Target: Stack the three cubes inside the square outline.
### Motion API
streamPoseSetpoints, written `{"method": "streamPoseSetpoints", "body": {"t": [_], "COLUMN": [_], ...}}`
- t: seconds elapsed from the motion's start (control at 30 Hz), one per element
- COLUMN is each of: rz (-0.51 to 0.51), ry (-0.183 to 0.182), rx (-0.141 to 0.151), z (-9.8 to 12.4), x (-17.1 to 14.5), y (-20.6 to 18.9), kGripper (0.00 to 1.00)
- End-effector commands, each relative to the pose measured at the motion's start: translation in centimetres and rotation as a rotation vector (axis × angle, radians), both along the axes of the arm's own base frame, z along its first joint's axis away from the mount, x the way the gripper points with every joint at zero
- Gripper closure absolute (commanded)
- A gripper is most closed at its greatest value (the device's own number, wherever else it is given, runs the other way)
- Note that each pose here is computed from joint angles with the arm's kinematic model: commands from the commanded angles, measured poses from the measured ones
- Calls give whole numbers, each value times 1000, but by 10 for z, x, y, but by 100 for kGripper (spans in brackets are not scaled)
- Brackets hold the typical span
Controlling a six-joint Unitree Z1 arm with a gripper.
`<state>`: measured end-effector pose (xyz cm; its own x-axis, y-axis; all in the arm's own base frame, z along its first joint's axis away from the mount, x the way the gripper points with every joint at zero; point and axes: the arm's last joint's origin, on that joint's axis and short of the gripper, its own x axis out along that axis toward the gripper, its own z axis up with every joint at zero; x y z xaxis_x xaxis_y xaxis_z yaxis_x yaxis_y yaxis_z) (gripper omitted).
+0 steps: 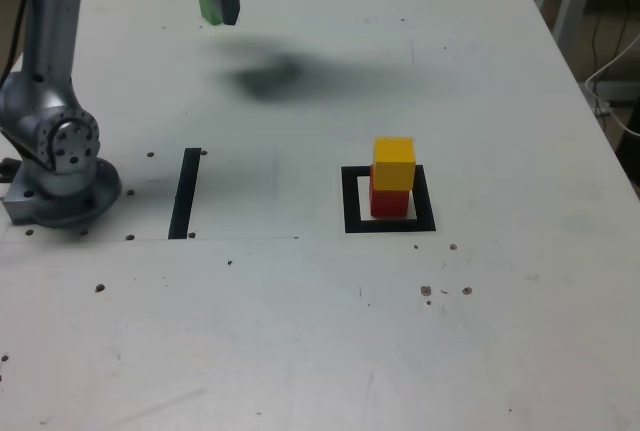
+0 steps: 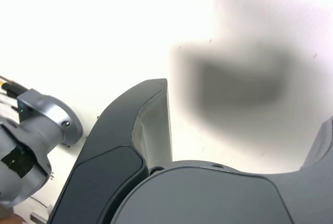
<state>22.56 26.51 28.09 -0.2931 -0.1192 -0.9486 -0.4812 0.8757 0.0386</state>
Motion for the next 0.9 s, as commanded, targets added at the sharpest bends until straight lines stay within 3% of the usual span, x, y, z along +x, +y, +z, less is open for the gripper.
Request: {"method": "streamPoseSetpoints", "body": {"t": [0.0,0.53,0.87], "rz": [23,135,168], "ry": [4,-18,-12], "rx": [-5,6,-30], "z": [-6,-30,-50], "x": [-6,-50,-72], "y": [15,105,132], "kGripper": [1,1,1]}}
